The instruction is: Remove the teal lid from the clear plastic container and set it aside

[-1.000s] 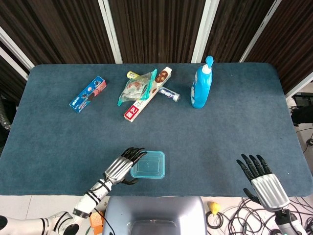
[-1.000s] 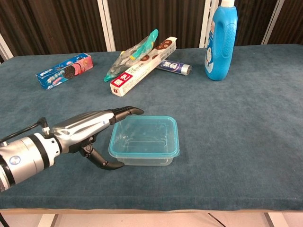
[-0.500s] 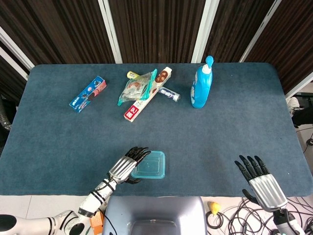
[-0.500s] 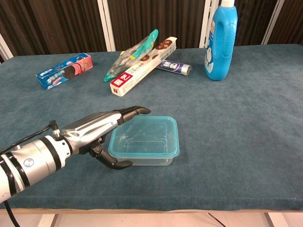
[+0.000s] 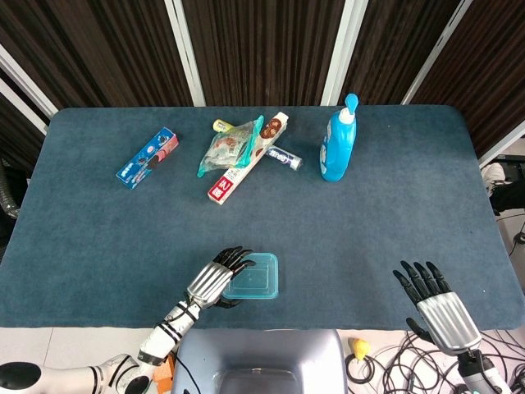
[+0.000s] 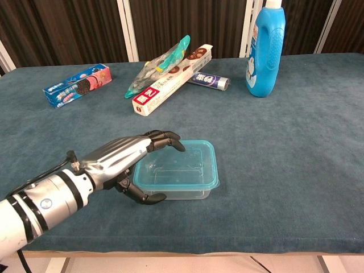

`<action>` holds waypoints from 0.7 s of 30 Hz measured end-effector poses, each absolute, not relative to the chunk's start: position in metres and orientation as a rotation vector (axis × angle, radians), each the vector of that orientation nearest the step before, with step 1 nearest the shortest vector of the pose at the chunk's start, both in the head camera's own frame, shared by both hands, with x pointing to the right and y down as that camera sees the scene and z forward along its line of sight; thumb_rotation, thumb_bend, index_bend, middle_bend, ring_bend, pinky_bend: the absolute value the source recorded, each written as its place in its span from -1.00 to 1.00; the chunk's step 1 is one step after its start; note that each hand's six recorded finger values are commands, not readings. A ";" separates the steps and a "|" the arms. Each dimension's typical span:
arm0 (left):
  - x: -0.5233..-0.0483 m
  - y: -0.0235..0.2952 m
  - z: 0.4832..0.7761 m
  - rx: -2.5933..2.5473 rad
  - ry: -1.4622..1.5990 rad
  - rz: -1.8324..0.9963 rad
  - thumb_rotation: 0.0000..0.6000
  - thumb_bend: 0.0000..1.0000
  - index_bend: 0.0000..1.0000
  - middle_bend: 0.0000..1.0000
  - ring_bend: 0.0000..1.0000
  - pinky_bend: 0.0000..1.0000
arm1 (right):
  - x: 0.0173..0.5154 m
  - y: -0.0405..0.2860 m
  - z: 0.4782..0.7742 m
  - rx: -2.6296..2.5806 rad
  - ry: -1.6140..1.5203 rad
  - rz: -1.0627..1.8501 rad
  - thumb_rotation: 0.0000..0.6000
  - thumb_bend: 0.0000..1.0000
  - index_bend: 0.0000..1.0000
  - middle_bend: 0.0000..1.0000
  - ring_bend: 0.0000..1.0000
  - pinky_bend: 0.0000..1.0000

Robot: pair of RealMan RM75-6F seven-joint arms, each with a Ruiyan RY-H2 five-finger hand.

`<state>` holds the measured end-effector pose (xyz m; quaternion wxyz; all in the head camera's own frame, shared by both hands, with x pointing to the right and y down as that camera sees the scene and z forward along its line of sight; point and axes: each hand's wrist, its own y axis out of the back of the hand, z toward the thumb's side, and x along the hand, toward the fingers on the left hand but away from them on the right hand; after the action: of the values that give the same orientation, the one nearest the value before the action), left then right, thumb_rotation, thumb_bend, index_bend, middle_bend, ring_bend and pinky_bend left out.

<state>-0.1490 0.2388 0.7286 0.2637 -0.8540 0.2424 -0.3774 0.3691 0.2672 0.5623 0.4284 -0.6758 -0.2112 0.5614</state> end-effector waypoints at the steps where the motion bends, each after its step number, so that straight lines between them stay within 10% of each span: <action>1: -0.149 0.239 0.729 -2.303 0.660 -1.022 1.00 -0.48 -0.22 -0.55 -0.76 -0.51 | 0.369 0.268 0.563 -1.687 -0.525 1.402 1.00 -0.61 -0.99 -1.00 -1.00 -1.00; 15: -0.148 0.244 0.734 -2.327 0.660 -1.054 1.00 -0.43 -0.02 -0.26 -0.58 -0.40 | 0.362 0.270 0.569 -1.697 -0.501 1.381 1.00 -0.61 -0.98 -1.00 -1.00 -1.00; 21: -0.147 0.245 0.733 -2.322 0.648 -1.053 1.00 -0.42 0.01 -0.23 -0.57 -0.37 | 0.330 0.266 0.588 -1.747 -0.473 1.266 1.00 -0.60 -0.61 -1.00 -1.00 -1.00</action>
<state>-0.1471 0.2452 0.7333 0.2528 -0.8541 0.2382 -0.3872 0.3301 0.2660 0.5884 0.4498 -0.7065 -0.1912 0.5119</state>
